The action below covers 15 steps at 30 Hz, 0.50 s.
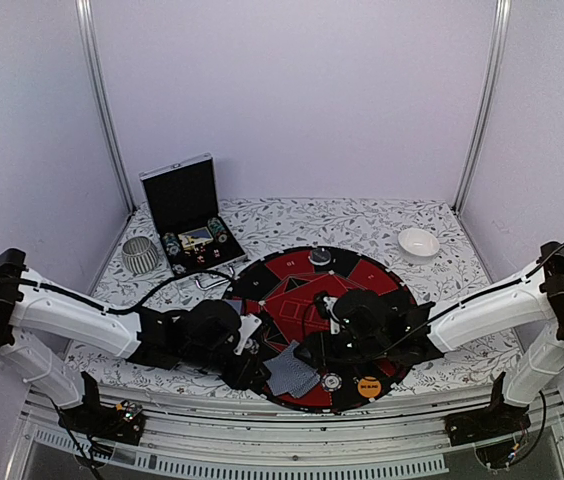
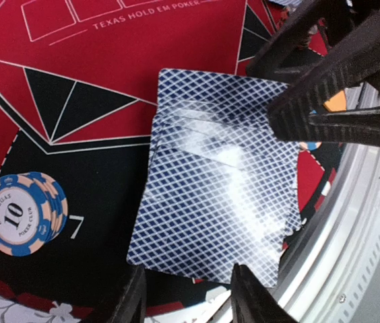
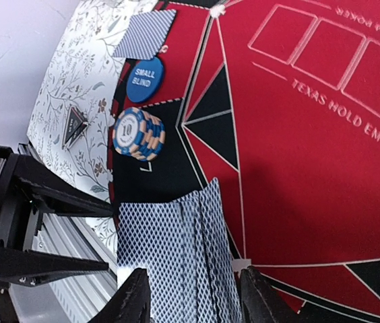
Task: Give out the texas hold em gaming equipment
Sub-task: Place the poker card in the face-down deck piles.
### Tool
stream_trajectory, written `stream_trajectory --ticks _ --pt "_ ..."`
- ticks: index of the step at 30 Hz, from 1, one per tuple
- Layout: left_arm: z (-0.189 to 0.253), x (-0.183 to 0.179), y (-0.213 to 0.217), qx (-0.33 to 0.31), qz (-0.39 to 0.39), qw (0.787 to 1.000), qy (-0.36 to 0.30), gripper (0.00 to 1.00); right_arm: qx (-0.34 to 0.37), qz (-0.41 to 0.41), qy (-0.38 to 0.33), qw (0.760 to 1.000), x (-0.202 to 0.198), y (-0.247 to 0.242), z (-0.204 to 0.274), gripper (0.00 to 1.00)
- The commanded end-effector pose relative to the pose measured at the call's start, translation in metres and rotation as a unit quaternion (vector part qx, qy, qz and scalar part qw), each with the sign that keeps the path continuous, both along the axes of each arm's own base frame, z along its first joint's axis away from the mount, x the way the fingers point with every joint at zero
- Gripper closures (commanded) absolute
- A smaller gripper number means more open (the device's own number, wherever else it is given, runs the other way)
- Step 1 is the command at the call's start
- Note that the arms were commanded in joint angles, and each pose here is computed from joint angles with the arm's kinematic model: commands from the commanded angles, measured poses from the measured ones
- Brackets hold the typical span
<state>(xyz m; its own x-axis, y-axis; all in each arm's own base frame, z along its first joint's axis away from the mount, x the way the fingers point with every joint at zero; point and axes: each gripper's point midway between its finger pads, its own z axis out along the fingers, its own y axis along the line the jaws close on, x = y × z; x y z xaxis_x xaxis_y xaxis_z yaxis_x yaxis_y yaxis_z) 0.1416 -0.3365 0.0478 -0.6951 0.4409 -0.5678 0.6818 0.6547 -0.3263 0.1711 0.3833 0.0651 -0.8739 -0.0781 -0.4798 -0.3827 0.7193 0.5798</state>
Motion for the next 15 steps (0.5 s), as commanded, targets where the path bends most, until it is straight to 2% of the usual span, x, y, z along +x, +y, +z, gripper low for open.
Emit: stream_trajectory --ticks 1,8,10,12,15 --pt "0.035 0.002 -0.013 -0.052 -0.016 0.998 -0.009 0.54 -0.050 0.001 -0.030 0.998 0.006 -0.011 0.012 0.46" --pt "0.042 -0.003 -0.002 -0.044 -0.020 0.999 -0.010 0.50 -0.081 0.011 -0.039 0.996 0.013 -0.021 0.024 0.34" --pt "0.033 -0.005 0.008 -0.021 -0.013 1.000 -0.003 0.57 -0.091 0.009 -0.042 0.995 0.018 -0.028 0.026 0.34" --pt "0.022 -0.007 0.020 0.006 -0.003 1.000 0.006 0.71 -0.094 0.005 -0.044 0.995 0.028 -0.036 0.030 0.45" --pt "0.008 -0.011 0.032 0.027 0.011 0.999 0.019 0.89 -0.114 -0.010 -0.055 0.992 0.045 -0.044 0.033 0.77"
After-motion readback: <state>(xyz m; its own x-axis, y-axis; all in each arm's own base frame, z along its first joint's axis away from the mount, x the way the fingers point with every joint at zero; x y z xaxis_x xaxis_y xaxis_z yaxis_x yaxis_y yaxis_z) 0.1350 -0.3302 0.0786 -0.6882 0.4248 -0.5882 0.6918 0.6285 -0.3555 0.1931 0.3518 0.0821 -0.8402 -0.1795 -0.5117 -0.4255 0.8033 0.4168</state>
